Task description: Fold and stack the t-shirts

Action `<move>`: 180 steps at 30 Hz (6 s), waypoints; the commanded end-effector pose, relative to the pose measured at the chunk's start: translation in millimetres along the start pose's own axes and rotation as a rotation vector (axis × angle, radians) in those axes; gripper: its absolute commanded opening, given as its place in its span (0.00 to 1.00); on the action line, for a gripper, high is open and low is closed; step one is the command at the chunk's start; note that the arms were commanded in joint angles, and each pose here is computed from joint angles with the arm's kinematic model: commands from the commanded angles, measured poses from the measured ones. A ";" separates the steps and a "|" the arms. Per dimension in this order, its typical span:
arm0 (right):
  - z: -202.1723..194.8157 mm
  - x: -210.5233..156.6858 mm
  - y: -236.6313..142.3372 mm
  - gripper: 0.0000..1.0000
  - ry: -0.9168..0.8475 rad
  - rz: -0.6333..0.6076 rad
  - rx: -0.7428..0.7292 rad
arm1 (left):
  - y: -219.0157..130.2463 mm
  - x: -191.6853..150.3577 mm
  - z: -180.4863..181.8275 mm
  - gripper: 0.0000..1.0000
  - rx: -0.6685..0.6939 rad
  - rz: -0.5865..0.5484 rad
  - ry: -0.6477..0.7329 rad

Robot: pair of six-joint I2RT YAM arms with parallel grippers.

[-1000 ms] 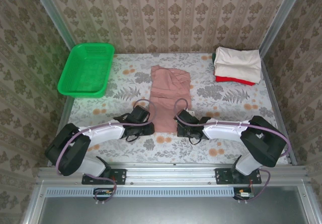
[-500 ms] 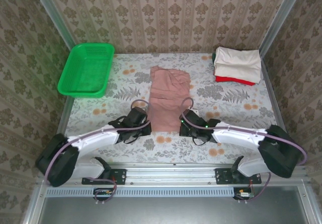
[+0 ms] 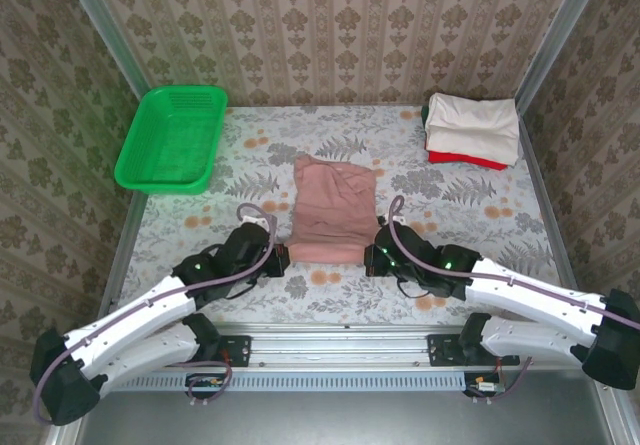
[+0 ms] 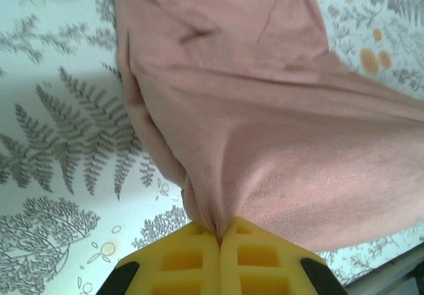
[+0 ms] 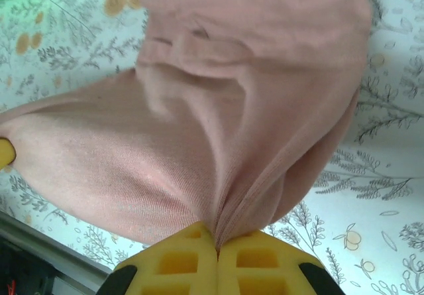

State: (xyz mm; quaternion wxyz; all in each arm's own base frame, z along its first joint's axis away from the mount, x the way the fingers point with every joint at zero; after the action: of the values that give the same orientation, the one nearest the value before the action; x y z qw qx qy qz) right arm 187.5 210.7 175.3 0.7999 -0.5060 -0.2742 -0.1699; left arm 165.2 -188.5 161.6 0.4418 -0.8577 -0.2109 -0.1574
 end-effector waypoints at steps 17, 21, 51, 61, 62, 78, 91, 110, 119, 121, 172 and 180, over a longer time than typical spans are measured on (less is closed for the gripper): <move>-58.2 149.1 78.9 0.00 0.072 0.033 -0.074 | 94.0 185.5 -21.2 0.00 0.094 -0.052 0.042; -81.4 165.5 108.7 0.00 0.114 0.074 -0.071 | 133.6 209.6 -4.6 0.00 0.094 -0.009 -0.003; -93.7 162.0 158.8 0.50 0.069 0.066 -0.171 | 197.9 204.7 -15.4 0.52 0.134 0.100 0.166; -139.0 174.2 212.1 0.58 0.130 0.185 -0.260 | 258.1 182.0 37.9 0.45 0.250 0.231 0.085; -140.1 177.9 209.7 0.59 0.129 0.178 -0.266 | 255.5 180.8 38.6 0.45 0.248 0.225 0.086; -147.0 193.4 212.7 0.54 0.110 0.159 -0.311 | 227.0 222.7 14.2 0.53 0.304 0.137 0.189; -179.1 216.8 170.1 0.60 0.123 0.128 -0.397 | 205.3 236.9 32.7 0.48 0.344 0.115 0.165; -90.3 63.2 173.4 0.48 0.088 0.172 -0.278 | 208.1 124.3 24.8 0.49 0.236 0.177 0.139; -97.8 44.8 152.0 0.68 0.016 0.138 -0.382 | 199.0 93.6 50.5 0.48 0.254 0.226 0.089; -91.6 49.0 141.2 0.66 -0.008 0.115 -0.391 | 195.5 92.1 48.5 0.48 0.249 0.228 0.086; -281.0 191.5 0.2 0.95 0.211 -0.124 -0.769 | 51.4 151.9 77.8 1.00 0.157 -0.259 0.048; -372.8 254.5 15.1 1.00 0.275 -0.005 -0.845 | 69.5 146.6 84.9 1.00 0.168 -0.199 0.051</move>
State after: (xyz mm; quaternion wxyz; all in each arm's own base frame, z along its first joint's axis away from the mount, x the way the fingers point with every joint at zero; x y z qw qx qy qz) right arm 505.2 -97.2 207.8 0.5559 -0.7256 -0.1149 -0.3890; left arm 328.0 -113.7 125.8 0.5094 -0.7818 -0.3083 -0.1850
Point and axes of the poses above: each hand's point on the last joint's axis, 136 mm out from that joint toward the fingers, its own y axis out along the fingers, its own z axis along the line the jaws close on, x = y × z, the point moved 3 cm from there along -y, back along the fingers, and after that the axes turned 10 degrees about -y, right-handed, at the moved point
